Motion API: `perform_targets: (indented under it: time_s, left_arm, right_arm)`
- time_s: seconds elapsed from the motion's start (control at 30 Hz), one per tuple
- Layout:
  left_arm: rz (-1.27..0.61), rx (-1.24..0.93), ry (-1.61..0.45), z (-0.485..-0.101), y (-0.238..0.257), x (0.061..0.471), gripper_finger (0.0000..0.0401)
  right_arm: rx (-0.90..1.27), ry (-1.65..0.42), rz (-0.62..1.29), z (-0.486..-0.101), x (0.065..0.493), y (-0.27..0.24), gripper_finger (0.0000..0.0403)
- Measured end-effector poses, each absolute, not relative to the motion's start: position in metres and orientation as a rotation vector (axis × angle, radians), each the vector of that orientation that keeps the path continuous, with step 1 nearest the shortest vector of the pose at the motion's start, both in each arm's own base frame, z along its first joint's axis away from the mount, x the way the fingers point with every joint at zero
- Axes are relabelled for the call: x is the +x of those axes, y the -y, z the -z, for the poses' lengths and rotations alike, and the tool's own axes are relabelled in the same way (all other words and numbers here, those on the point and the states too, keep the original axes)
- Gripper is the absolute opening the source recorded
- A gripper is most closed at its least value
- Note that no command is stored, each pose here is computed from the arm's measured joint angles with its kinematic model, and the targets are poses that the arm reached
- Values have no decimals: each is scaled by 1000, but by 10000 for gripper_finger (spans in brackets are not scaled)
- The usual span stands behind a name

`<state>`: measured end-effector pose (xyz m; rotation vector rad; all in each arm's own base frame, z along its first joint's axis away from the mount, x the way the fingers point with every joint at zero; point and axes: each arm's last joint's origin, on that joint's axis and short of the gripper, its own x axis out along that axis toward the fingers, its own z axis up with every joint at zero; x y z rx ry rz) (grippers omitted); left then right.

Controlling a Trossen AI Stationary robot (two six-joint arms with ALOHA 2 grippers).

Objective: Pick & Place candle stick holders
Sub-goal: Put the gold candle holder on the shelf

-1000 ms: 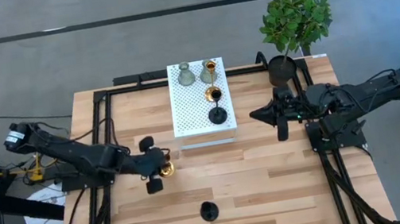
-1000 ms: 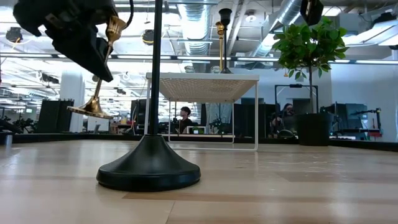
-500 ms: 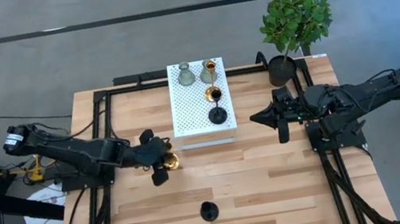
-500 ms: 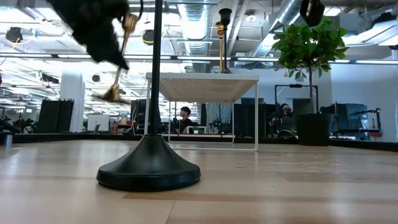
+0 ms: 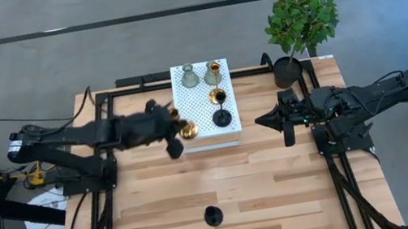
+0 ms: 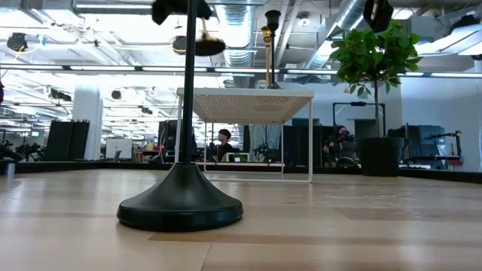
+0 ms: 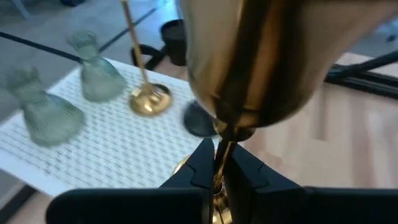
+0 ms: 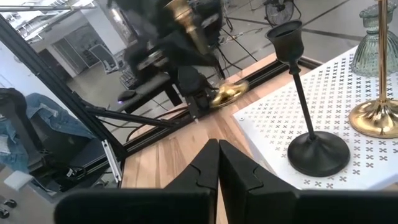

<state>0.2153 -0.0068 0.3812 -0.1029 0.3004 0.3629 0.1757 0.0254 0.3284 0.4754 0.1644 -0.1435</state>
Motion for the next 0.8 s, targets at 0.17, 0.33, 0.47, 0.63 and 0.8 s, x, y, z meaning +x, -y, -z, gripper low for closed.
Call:
perform_targets:
  time_s: [0.17,0.33,0.47,0.63,0.8]
  left_arm:
    - [-432,-78,-325,-387,-25,237,15]
    - [-507,-112,-377,-379,-60,253,15]
    - [-532,-143,-397,-371,-83,260,15]
    - [-532,-163,-392,-363,-99,270,15]
    - [-543,-166,-395,-357,-105,278,15]
  right_arm:
    - [474,-171,145,-328,176,-25,0]
    - [471,-182,148,-327,175,-25,0]
    - [465,-201,153,-325,175,-25,0]
    - [459,-224,159,-323,174,-25,0]
    - [455,-238,163,-321,174,-25,0]
